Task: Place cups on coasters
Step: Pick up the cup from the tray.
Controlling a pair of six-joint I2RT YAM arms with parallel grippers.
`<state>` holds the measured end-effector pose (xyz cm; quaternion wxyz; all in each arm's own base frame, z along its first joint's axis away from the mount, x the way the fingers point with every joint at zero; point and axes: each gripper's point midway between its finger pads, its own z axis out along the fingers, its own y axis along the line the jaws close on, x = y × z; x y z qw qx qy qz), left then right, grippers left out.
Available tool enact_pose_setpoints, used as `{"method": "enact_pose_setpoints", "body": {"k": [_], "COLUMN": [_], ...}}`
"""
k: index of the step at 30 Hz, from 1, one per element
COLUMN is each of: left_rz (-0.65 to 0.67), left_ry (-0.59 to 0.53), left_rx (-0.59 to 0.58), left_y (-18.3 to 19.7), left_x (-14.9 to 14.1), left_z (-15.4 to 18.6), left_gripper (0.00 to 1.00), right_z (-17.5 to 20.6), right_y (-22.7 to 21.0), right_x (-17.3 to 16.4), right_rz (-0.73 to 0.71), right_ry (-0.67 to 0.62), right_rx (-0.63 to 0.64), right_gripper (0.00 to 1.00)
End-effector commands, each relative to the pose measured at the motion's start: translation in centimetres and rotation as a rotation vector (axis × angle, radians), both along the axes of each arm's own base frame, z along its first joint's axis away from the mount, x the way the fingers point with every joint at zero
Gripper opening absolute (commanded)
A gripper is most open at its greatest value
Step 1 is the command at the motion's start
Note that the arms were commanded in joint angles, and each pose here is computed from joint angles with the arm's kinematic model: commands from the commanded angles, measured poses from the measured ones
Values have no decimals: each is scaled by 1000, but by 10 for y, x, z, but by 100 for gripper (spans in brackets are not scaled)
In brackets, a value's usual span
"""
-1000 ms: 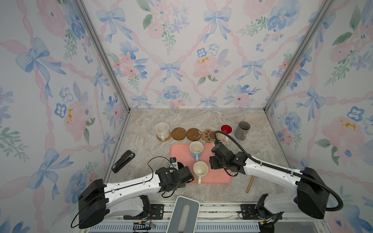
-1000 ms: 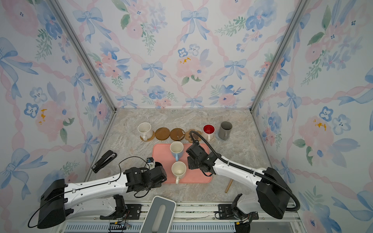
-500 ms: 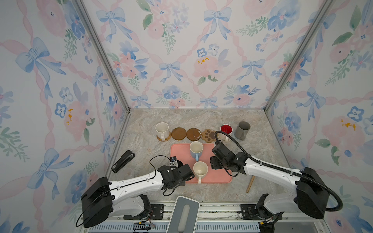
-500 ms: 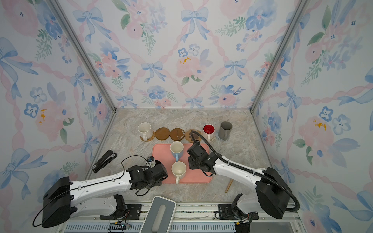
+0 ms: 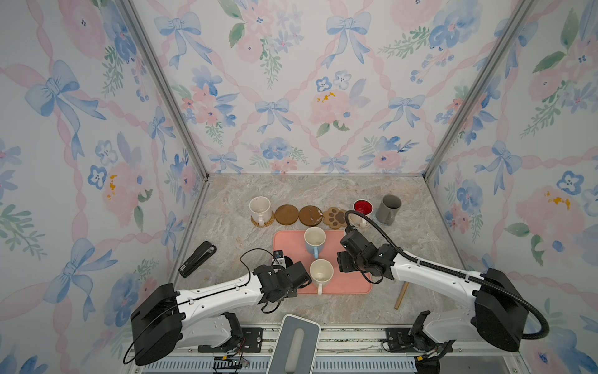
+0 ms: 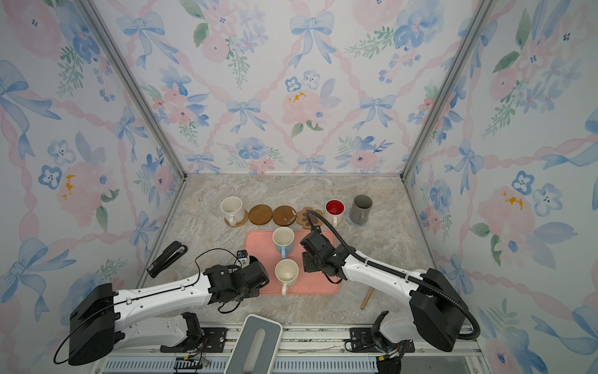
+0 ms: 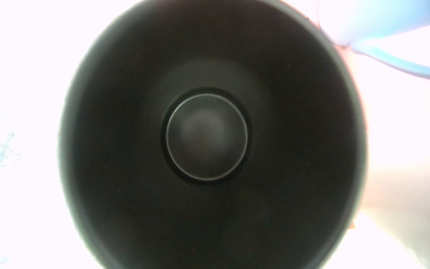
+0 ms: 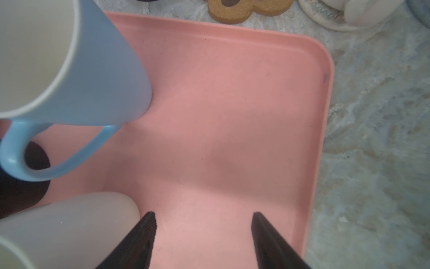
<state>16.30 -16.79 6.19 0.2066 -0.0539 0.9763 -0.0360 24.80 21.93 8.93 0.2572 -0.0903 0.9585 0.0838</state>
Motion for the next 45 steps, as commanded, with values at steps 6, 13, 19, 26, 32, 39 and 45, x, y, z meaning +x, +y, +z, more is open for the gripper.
{"method": "enact_pose_setpoints", "body": {"k": [6,13,19,26,32,39,45], "left_rz": [-5,-10,-15,-25,-25,-17,-18], "left_ry": [-131,-195,-222,-237,-252,-284,-304], "left_rx": [-18,-26,-2,27,44,24,6], "left_y": [-2,-9,-11,-13,-12,-9,-6], "left_x": [21,33,42,58,74,101,127], "left_z": [33,53,61,67,70,75,80], "left_gripper": [0,0,0,0,0,0,0], "right_z": [-5,-4,-1,5,9,11,10], "right_y": [-7,-9,-11,-16,-22,-24,-27], "right_x": [0,0,1,0,0,1,0], "right_rz": [-18,-23,-25,-30,-38,-45,-49], "right_ry": [9,10,6,-5,-11,-15,-8], "right_rx": [-9,-12,-11,-10,-10,-7,-14], "right_gripper": [68,68,68,68,68,68,68]}}
